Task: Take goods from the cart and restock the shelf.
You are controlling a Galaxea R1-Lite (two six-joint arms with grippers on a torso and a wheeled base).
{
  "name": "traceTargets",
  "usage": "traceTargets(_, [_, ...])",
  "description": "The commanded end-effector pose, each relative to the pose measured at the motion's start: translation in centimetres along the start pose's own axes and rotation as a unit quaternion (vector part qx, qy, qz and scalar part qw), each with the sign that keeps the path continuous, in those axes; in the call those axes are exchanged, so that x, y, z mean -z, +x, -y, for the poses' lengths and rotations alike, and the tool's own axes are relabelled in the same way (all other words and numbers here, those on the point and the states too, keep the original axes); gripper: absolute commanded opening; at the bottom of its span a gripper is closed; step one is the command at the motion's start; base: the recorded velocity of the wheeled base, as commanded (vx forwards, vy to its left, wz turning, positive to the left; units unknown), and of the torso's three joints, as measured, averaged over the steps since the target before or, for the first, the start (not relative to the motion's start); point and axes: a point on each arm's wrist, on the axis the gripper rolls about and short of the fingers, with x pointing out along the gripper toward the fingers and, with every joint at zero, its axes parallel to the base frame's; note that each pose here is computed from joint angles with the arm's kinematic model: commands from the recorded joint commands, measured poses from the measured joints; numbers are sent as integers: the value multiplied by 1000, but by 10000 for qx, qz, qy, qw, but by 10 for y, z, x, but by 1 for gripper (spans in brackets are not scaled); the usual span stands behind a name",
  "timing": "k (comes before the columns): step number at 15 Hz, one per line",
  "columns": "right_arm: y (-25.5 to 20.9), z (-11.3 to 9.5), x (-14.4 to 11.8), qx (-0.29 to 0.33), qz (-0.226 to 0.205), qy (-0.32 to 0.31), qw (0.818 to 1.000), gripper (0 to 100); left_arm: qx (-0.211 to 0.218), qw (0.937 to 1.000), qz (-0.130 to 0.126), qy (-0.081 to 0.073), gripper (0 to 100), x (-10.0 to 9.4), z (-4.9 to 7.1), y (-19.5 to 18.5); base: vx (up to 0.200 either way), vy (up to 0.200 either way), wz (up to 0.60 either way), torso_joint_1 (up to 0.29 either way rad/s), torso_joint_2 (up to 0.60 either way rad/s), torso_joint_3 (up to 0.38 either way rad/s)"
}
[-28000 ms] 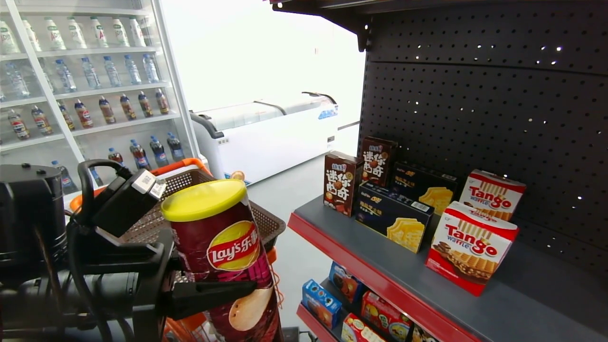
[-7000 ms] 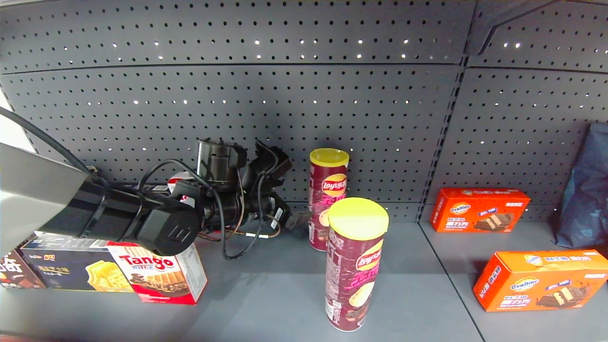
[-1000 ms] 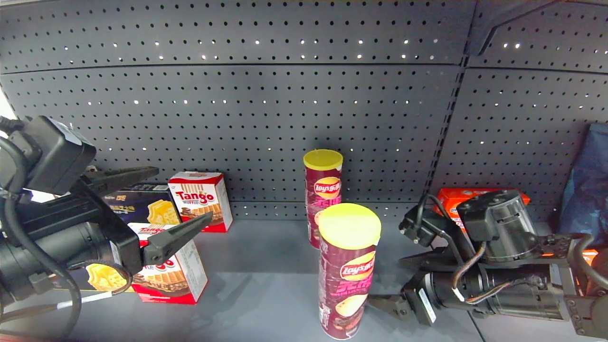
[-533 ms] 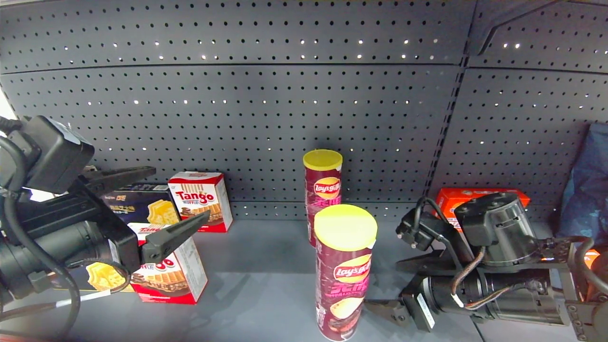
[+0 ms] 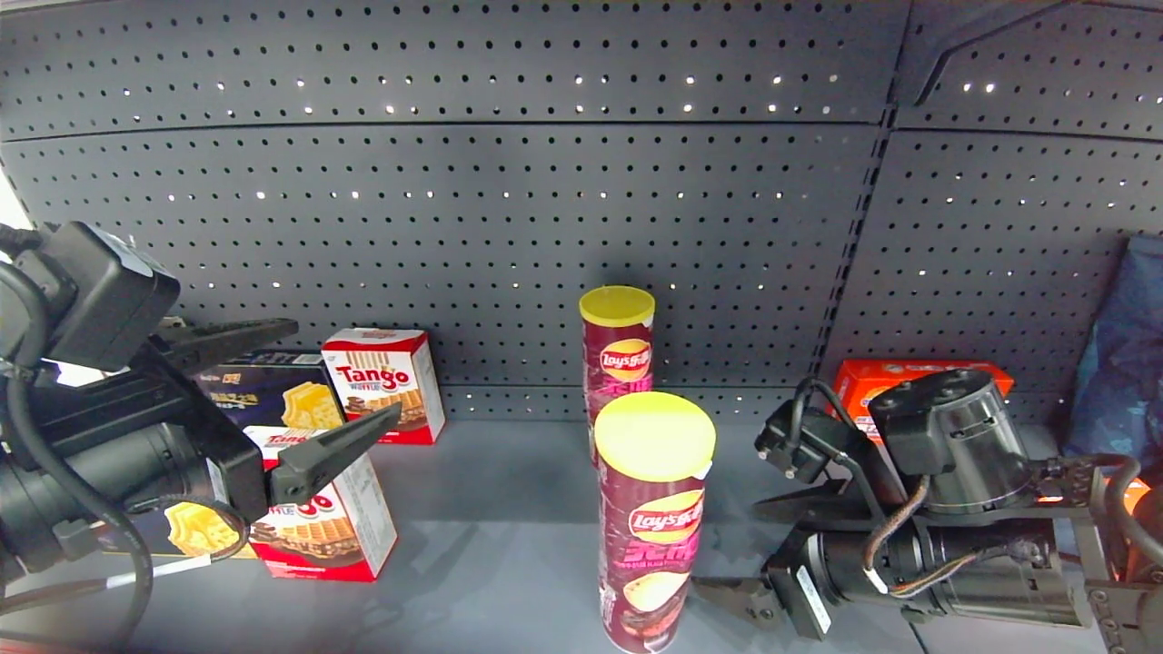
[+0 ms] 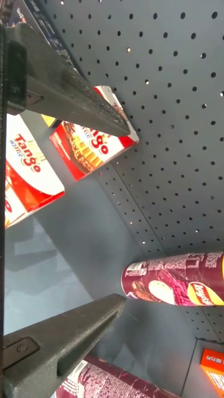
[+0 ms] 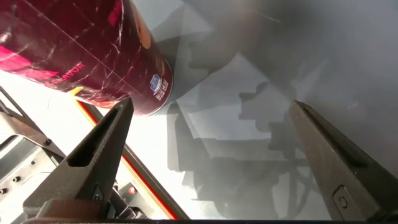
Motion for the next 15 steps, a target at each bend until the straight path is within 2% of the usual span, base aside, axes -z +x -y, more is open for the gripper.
traceTargets(1, [-2, 0, -1, 1, 35, -2, 10000, 100, -1, 10000, 0, 1, 100, 0, 0, 0, 0, 0, 0, 0, 0, 0])
traceTargets(15, [11, -7, -2, -132, -74, -87, 9998, 100, -7, 10000, -10, -1, 100, 0, 0, 0, 0, 0, 0, 0, 0, 0])
